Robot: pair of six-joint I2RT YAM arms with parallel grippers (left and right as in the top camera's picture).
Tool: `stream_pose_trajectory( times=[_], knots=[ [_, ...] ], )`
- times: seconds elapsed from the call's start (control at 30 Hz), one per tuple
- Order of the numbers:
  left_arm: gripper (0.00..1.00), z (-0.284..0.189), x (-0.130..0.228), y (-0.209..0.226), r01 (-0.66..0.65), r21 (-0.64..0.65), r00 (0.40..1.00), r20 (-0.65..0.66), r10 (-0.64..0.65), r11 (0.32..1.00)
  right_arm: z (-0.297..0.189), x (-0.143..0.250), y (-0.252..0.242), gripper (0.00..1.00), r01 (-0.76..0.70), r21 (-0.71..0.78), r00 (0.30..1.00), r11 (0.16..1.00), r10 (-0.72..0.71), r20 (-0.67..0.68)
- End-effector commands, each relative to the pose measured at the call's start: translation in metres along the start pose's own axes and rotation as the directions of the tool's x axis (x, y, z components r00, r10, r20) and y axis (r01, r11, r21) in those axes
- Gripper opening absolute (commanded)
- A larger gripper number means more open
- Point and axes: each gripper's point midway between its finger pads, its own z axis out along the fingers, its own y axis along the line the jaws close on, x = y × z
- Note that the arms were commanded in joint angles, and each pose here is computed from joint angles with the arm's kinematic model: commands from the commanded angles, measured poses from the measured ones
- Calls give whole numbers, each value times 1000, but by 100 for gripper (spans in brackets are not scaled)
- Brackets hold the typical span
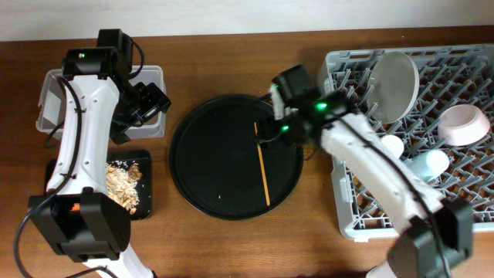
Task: Sort waste into correct bins and load items into the dishwasher rack
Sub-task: 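Reach the right gripper to the wooden chopstick and grasp it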
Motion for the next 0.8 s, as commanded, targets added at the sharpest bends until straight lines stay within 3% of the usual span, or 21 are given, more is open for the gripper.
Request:
stream_pose_trajectory(
  times=[0.0,0.13,0.33,0.43,0.47,0.57,0.7,0.77],
  knots=[
    [99,0,-2,1,-3,-5,1000,5,3,1000,67,6,-20,76,-39,196,997,980,51,-55],
    [99,0,-2,1,-3,-5,1000,5,3,1000,122,17,-13,70,-10,200,992,980,34,-118],
    [99,0,-2,1,-3,-6,1000,4,3,1000,148,28,-22,62,-10,259,988,966,50,-147],
    [99,0,-2,1,-3,-6,1000,4,3,1000,156,33,-24,43,-5,265,985,964,50,-165],
    [99,0,-2,1,-3,-5,1000,5,3,1000,156,34,-24,30,-4,266,984,964,51,-168],
    [99,0,-2,1,-3,-5,1000,5,3,1000,146,34,-22,5,-2,274,979,962,57,-194],
    [99,0,-2,1,-3,-6,1000,4,3,1000,113,8,-9,4,-11,266,984,964,58,-169],
    [99,0,-2,1,-3,-6,1000,4,3,1000,52,-31,-10,4,-44,251,993,967,70,-99]
  ],
)
